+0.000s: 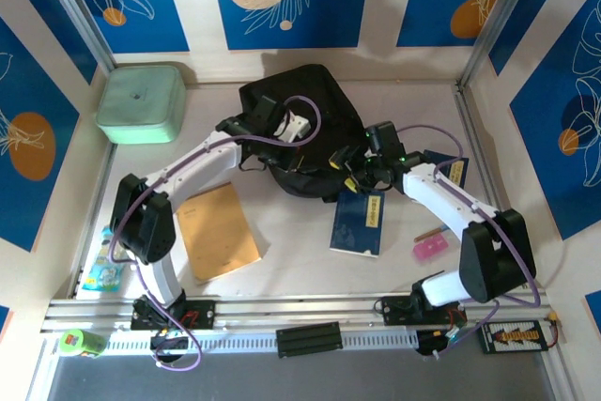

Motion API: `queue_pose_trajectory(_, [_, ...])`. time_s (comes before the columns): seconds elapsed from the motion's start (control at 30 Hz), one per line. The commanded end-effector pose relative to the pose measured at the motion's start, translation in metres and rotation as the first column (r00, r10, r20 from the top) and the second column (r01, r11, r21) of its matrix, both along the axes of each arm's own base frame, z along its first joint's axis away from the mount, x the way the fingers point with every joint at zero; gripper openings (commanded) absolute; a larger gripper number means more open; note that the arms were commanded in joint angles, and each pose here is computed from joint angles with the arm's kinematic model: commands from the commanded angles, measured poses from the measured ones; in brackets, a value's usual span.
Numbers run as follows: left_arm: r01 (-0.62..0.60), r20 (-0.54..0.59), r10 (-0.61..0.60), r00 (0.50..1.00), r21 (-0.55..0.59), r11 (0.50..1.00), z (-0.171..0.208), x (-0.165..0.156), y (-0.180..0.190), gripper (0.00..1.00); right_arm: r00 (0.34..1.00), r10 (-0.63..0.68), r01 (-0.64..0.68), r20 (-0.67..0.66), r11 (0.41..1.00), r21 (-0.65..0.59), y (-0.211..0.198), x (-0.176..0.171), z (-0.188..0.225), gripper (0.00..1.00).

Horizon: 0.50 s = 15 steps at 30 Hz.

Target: Pack books, pencil case, and school supplies into a backpack

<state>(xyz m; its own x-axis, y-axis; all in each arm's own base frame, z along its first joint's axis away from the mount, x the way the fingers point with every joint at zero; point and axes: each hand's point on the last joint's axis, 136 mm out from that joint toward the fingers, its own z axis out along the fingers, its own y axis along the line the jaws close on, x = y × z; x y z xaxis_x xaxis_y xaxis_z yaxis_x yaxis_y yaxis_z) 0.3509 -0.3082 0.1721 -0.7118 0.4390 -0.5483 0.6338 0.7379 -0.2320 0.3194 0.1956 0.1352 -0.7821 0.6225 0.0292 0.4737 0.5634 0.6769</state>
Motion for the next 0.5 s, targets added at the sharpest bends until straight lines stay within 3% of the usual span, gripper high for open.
queue_pose_trajectory(0.0, [0.029,0.055,-0.029,0.998,-0.013,0.999,0.016,0.009,-0.009,0.0,0.992,-0.02,0.037,-0.124,0.99,0.136,0.024,-0.014,-0.003,0.7])
queue_pose_trajectory(0.27, [0.042,0.052,-0.044,0.998,0.037,0.998,0.007,0.01,-0.005,0.0,0.996,-0.01,0.024,-0.092,0.987,0.156,0.047,0.018,0.002,0.74])
queue_pose_trajectory(0.47, [0.047,0.044,-0.05,0.998,0.062,0.997,0.002,0.007,0.0,0.0,0.995,-0.09,0.095,-0.039,0.984,0.152,0.028,0.012,0.012,0.73])
